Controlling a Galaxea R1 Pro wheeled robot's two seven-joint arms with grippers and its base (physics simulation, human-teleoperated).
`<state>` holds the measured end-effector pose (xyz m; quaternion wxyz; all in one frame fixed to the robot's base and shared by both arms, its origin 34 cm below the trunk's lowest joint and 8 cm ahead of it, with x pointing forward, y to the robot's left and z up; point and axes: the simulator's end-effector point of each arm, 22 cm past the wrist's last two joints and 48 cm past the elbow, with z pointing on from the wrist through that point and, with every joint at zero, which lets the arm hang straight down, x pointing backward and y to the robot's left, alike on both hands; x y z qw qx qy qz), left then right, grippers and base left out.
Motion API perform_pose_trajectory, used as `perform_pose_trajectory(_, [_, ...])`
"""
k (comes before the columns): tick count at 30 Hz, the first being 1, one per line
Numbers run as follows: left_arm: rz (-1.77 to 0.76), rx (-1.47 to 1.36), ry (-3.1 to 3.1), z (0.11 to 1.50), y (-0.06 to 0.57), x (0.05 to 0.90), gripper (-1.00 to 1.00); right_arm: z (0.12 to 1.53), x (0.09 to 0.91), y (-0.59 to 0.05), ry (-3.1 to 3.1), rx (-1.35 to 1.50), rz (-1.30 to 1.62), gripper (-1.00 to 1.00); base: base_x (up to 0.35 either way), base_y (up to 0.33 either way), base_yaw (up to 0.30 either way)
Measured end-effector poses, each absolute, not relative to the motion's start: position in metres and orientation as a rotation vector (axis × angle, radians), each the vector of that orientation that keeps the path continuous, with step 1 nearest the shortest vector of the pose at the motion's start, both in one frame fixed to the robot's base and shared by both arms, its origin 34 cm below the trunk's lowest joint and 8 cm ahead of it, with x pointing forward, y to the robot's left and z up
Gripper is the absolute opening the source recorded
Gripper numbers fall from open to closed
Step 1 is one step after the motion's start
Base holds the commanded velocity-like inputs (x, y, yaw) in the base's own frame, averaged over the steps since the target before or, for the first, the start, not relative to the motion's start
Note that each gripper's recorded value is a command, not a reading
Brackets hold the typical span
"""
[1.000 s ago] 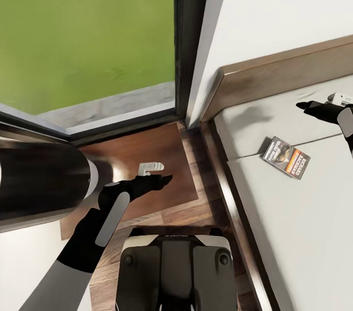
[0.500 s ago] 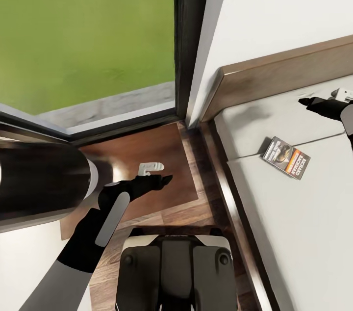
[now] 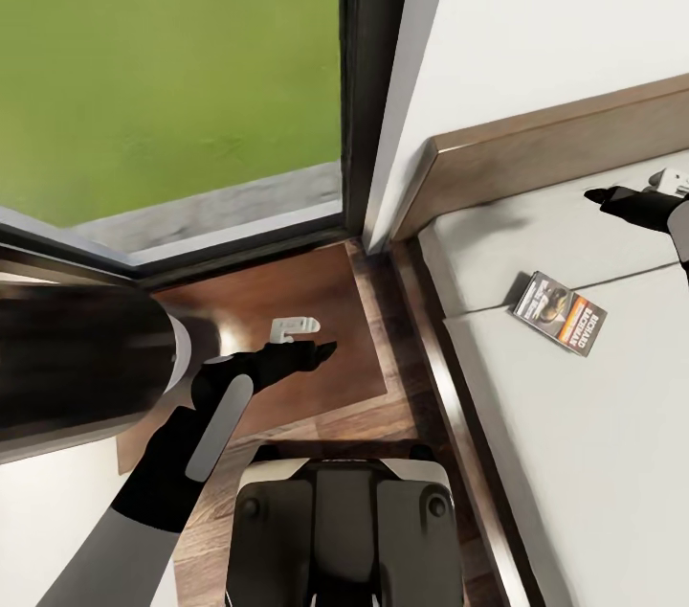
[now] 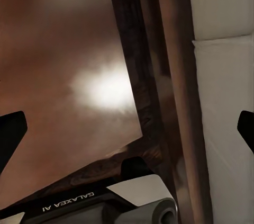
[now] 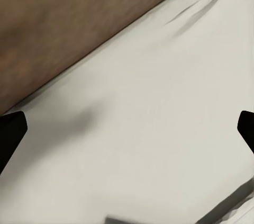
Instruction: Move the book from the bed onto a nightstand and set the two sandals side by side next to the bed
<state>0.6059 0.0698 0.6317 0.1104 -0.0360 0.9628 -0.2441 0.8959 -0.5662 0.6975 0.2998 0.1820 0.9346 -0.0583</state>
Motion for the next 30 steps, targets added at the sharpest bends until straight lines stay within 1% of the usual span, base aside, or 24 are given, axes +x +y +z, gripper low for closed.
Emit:
perform_pose_trajectory(14, [-0.719, -0.107, 2.83, 0.631, 0.07, 0.605, 1.0, 0.703, 0.9, -0.567, 2.473, 0.481, -0.158, 1.0, 0.0, 0.0, 0.0])
perform_pose_trajectory(30, [-0.726, -0.116, 2.85, 0.621, 0.069, 0.597, 1.0, 0.677, 0.883, -0.57, 2.516, 0.503, -0.166, 1.0, 0.0, 0.0, 0.0])
